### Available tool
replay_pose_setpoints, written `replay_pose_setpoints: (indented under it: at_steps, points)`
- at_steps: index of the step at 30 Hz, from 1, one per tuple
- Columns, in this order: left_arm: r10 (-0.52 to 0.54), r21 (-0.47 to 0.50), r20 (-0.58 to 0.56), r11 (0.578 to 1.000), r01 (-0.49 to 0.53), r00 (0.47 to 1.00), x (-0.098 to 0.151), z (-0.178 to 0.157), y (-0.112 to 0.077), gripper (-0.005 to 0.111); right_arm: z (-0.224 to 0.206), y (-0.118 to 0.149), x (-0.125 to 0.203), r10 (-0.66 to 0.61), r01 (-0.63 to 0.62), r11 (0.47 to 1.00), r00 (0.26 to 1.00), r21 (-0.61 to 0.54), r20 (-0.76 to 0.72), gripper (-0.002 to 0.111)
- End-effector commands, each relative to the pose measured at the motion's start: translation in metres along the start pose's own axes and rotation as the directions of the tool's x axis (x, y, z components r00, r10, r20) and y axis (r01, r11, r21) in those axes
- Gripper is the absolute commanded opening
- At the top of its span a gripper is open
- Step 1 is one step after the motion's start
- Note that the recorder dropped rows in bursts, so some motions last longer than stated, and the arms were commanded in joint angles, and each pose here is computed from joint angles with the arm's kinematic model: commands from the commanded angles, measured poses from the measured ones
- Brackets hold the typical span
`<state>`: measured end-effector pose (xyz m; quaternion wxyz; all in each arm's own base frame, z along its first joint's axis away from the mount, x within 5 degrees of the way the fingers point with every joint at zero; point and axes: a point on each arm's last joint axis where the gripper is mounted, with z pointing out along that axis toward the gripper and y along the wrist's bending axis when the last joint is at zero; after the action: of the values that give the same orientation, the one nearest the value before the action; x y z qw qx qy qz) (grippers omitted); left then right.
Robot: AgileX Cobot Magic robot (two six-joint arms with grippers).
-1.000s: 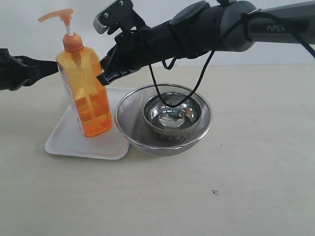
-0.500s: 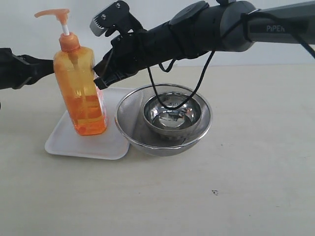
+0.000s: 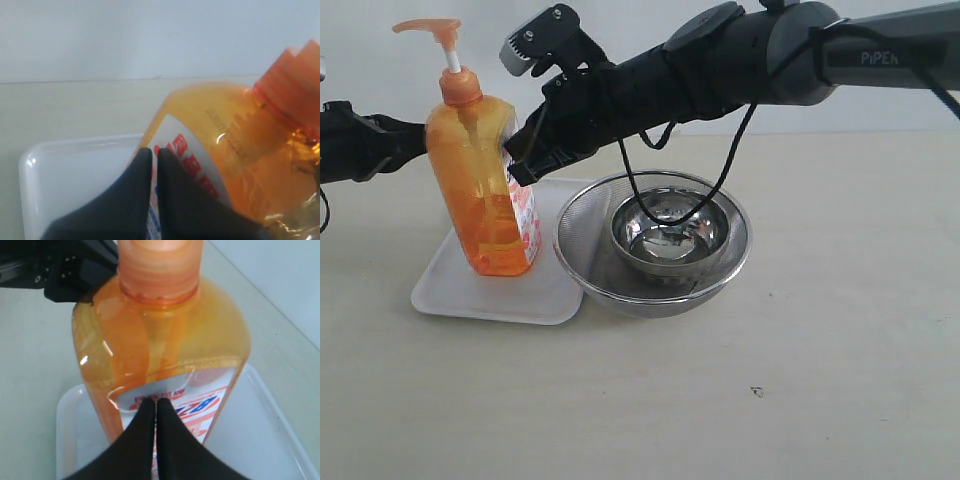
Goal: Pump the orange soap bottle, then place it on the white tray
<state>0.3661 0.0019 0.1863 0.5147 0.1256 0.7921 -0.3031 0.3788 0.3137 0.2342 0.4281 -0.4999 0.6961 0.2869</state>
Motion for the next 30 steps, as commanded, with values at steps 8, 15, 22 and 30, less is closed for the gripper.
replay_pose_setpoints:
  at_steps: [8, 15, 22, 30]
  points:
    - [0.022, 0.022, -0.014, 1.000, -0.022, 1.000, -0.003, -0.001, -0.002, 0.005, -0.002, 0.000, -0.003, -0.025, 0.025, 1.000, 1.000, 0.013, -0.005, 0.000]
    - [0.086, -0.041, -0.070, 0.995, -0.089, 0.994, -0.011, -0.013, -0.004, 0.005, -0.021, -0.003, -0.020, -0.105, 0.106, 0.990, 0.994, 0.094, -0.016, 0.000]
    - [0.128, -0.099, -0.077, 0.986, -0.135, 0.989, -0.018, -0.029, -0.017, 0.005, -0.037, -0.010, -0.030, -0.142, 0.148, 0.972, 0.989, 0.182, -0.046, 0.000]
    - [0.117, -0.194, -0.120, 0.971, -0.139, 0.986, -0.007, -0.052, -0.031, 0.005, -0.070, -0.034, -0.030, -0.071, 0.086, 0.968, 0.995, 0.237, -0.071, 0.000]
